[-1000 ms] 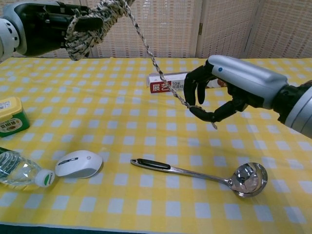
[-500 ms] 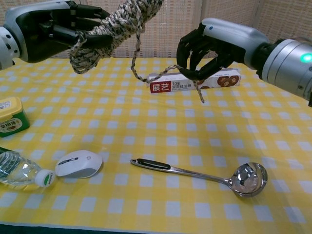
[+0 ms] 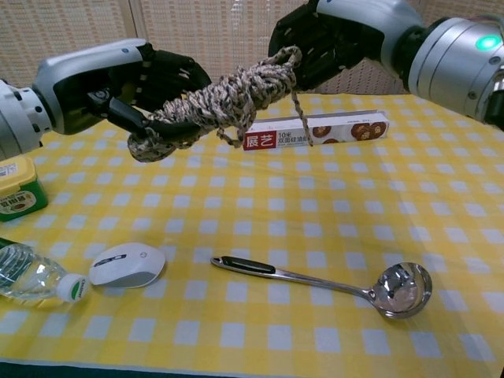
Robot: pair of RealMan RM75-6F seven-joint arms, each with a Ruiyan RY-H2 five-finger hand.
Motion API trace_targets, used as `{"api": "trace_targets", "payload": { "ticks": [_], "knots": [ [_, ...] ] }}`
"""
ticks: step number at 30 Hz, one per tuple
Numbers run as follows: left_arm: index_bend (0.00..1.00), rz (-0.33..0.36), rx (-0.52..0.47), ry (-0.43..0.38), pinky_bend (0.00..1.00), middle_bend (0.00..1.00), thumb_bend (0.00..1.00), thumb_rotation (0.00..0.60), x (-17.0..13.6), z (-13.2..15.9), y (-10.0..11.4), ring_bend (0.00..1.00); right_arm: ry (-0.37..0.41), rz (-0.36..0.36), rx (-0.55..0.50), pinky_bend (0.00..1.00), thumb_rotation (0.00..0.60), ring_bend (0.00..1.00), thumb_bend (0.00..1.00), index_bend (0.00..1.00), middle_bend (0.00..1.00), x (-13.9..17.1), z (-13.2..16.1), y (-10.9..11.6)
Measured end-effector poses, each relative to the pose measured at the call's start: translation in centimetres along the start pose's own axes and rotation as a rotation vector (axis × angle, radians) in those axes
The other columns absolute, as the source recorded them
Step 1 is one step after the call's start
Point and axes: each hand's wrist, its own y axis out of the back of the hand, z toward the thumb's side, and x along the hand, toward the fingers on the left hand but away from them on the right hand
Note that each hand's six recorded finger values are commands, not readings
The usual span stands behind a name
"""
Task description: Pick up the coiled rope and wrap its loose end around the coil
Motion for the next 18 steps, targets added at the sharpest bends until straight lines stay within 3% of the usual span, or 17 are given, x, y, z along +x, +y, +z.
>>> {"api": "trace_targets", "payload": {
  "ticks": [9, 18],
  "knots": [
    [0.64, -0.013, 0.144, 0.013, 0.59, 0.64, 0.52, 0.600, 0.2, -0.7, -0.8, 0.62, 0.036, 0.004, -0.035, 0.43, 0.600, 0.53, 0.55, 0.75, 0.56, 0.7, 1.2, 0.1],
    [0.64, -0.010, 0.258, 0.112, 0.60, 0.64, 0.52, 0.600, 0.8, -2.2, -1.2, 0.62, 0.095, 0.042, -0.045, 0.45, 0.600, 0.54, 0.55, 0.75, 0.57, 1.9, 3.1, -0.8]
  ]
}}
